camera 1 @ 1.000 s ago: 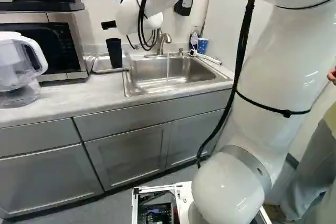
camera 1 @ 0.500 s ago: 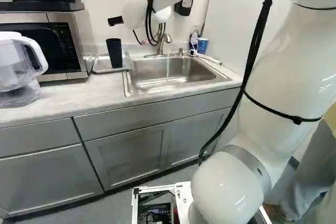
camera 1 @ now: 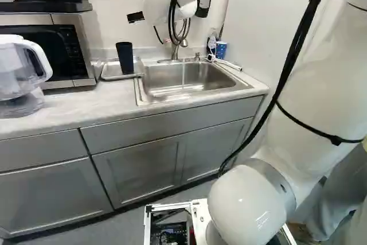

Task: Rinse the cup and place it in the tray

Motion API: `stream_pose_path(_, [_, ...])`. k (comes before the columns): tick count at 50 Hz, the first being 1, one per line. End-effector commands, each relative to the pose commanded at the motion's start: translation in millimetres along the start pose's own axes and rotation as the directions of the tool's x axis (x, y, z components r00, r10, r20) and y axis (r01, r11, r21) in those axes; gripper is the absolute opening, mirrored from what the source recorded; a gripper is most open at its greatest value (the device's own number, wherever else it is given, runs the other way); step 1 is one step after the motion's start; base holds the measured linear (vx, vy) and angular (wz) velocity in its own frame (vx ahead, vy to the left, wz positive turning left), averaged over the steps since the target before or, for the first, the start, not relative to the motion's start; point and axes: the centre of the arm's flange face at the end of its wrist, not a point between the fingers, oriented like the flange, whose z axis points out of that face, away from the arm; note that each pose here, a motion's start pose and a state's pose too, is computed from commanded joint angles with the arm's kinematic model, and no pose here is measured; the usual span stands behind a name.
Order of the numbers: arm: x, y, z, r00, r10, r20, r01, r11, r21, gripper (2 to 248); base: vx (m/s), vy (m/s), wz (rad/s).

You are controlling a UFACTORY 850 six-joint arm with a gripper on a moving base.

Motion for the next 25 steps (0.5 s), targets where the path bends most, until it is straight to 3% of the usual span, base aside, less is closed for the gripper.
stream_pose_path(25, [18.1,31.5,-25,0.999,0.006,-0.043,-0.008,0.998,-0.064,247,0.000,0.000,0.000])
